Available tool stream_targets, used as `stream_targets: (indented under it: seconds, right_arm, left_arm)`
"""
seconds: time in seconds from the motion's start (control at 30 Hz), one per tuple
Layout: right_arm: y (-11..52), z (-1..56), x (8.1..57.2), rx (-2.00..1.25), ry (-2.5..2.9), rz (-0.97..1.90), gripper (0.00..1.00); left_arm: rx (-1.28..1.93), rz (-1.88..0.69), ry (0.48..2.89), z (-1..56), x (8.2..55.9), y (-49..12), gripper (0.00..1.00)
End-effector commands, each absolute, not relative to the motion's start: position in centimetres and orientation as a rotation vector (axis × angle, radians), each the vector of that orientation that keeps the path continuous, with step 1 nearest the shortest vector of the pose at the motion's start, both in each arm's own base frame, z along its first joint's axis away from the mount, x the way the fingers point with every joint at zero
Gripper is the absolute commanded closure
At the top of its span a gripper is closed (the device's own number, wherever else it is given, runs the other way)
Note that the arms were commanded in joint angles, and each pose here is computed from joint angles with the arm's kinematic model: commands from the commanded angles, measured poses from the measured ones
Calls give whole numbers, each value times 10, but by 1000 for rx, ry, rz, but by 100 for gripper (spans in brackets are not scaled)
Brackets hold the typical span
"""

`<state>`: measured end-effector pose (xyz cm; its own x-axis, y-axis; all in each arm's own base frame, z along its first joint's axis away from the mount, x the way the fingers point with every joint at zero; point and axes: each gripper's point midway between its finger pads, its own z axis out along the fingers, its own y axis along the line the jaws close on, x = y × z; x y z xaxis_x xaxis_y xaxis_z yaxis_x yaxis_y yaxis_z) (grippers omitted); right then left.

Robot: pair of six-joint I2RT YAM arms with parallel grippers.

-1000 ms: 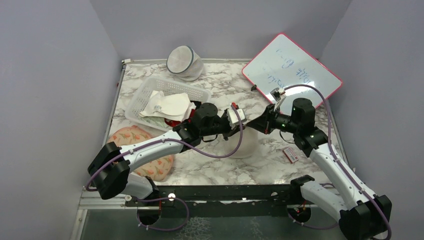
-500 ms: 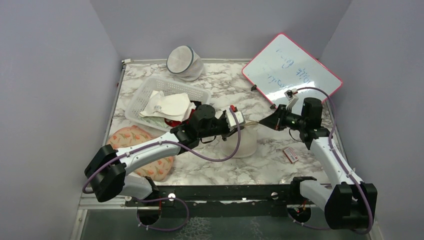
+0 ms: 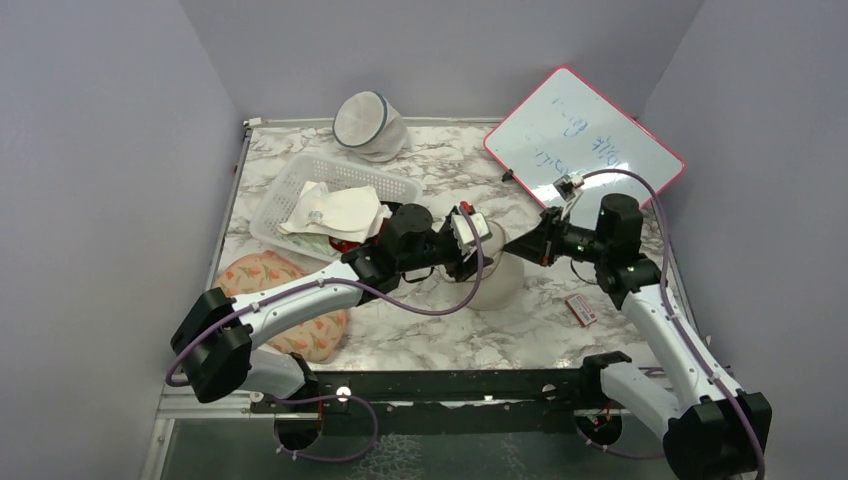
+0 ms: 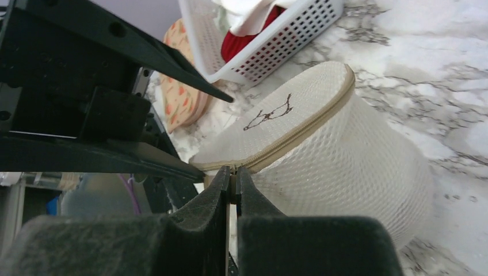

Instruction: Unzip the laundry bag and remove the bra

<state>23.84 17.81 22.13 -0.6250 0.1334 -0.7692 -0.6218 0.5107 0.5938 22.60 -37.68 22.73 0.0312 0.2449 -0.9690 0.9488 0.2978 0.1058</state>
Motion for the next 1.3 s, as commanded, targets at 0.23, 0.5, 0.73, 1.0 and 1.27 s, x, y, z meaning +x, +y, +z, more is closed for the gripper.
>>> stream_targets:
  seconds: [0.23, 0.5, 0.73, 1.0, 1.27]
  right_arm:
    - [214, 255, 230, -475, 1876, 1201, 99]
    - [205, 250, 237, -430, 1900, 1114, 99]
    - [183, 228, 256, -314, 1980, 921, 99]
    - [143, 207, 278, -168, 2024, 861, 99]
    - [161, 219, 261, -341, 1956, 1041, 99]
  left_arm:
    - [1171, -794, 1446, 235, 225, -384, 70]
    - [1178, -760, 1444, 234, 228, -382, 100]
    - [1140, -691, 1407, 243, 234, -371, 100]
    - [1058, -637, 1340, 265, 238, -355, 100]
    - [1056, -628, 1334, 267, 239, -355, 100]
